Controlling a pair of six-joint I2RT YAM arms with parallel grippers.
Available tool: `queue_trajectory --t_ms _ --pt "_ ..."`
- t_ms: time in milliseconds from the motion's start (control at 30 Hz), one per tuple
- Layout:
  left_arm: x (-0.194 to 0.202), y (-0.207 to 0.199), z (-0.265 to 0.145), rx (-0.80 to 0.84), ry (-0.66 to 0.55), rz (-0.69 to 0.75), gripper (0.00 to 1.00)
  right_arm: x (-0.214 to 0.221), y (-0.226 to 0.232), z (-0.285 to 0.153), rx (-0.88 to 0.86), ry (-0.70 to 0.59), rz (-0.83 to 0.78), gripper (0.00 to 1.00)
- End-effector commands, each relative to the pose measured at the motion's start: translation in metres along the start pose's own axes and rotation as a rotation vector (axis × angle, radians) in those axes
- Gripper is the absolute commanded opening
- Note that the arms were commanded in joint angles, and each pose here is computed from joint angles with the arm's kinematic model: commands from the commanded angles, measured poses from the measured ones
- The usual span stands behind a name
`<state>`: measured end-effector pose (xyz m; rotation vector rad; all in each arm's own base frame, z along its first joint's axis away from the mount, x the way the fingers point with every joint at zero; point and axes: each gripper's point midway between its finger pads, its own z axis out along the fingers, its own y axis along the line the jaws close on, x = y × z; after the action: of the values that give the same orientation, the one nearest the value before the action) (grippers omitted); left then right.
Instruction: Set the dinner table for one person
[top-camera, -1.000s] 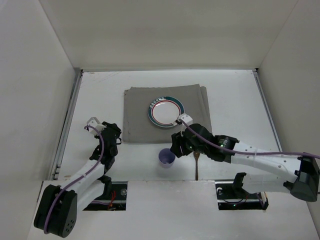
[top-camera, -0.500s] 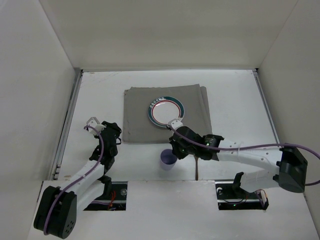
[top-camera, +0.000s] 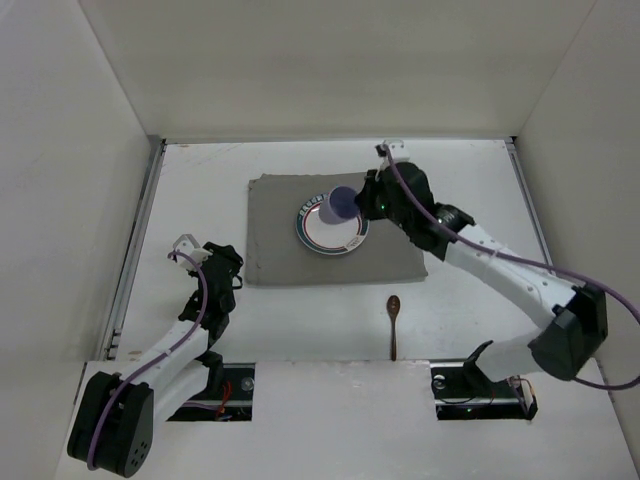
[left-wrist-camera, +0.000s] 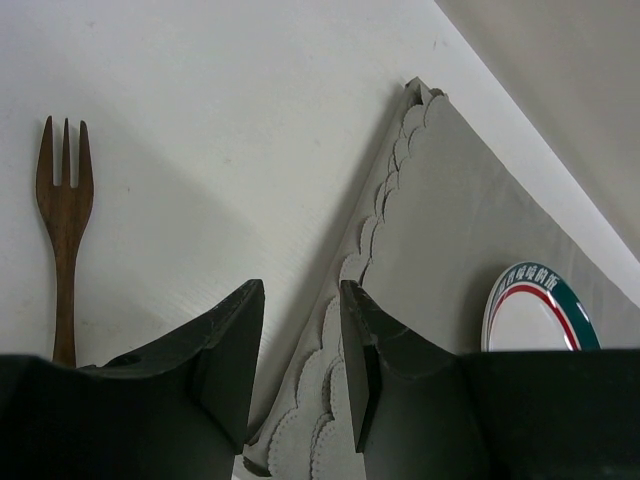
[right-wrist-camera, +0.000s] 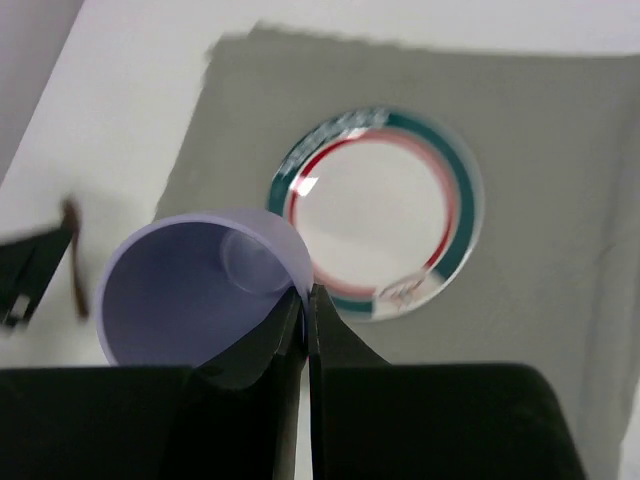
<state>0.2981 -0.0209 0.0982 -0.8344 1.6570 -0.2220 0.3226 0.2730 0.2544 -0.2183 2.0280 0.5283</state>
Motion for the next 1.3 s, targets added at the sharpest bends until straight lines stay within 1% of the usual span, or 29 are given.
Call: queue_trajectory --t_ms 0,67,167,233,367,567,833,900,933,1033,1100,1133,1267 --pt "-0.007 -0.006 0.0 0.019 -0.027 -0.019 0.34 -0.039 -0.046 0.039 0.143 -0.085 0.036 0.08" --pt "-0.007 -0.007 0.0 0.023 -0.026 -0.02 0.34 -0.046 -0.081 0.057 0.239 -0.08 0.056 0.08" --pt "-0.006 -0.008 0.0 0.026 -0.025 -0.019 0.34 -0.05 -0.125 0.079 0.338 -0.06 0.075 0.08" --pt "-0.005 -0.007 0.0 0.023 -0.02 -0.017 0.34 -0.049 -0.148 0.089 0.39 -0.036 0.073 0.08" --pt "-0.004 -0.008 0.0 0.024 -0.019 -0.018 0.34 -0.051 -0.178 0.102 0.459 -0.006 0.064 0.09" --pt "-0.003 -0.007 0.001 0.022 -0.017 -0.015 0.34 -0.038 -0.214 0.122 0.537 0.06 0.068 0.09" --pt "-0.002 -0.007 0.001 0.019 -0.014 -0.014 0.35 -0.022 -0.233 0.13 0.57 0.107 0.082 0.11" --pt "-0.002 -0.006 0.001 0.018 -0.013 -0.013 0.35 -0.021 -0.235 0.133 0.575 0.118 0.077 0.13" --pt "-0.002 -0.006 0.001 0.017 -0.012 -0.013 0.35 -0.021 -0.235 0.134 0.574 0.118 0.077 0.16" --pt "-0.003 -0.006 0.001 0.019 -0.016 -0.016 0.35 -0.023 -0.234 0.136 0.568 0.112 0.078 0.3" --pt "-0.004 -0.006 0.001 0.017 -0.018 -0.017 0.35 -0.03 -0.232 0.133 0.565 0.094 0.082 0.43" --pt "-0.004 -0.006 0.001 0.017 -0.019 -0.017 0.35 -0.034 -0.23 0.131 0.562 0.082 0.083 0.47" --pt "-0.002 -0.006 0.001 0.017 -0.014 -0.015 0.35 -0.053 -0.221 0.114 0.549 0.032 0.081 0.57"
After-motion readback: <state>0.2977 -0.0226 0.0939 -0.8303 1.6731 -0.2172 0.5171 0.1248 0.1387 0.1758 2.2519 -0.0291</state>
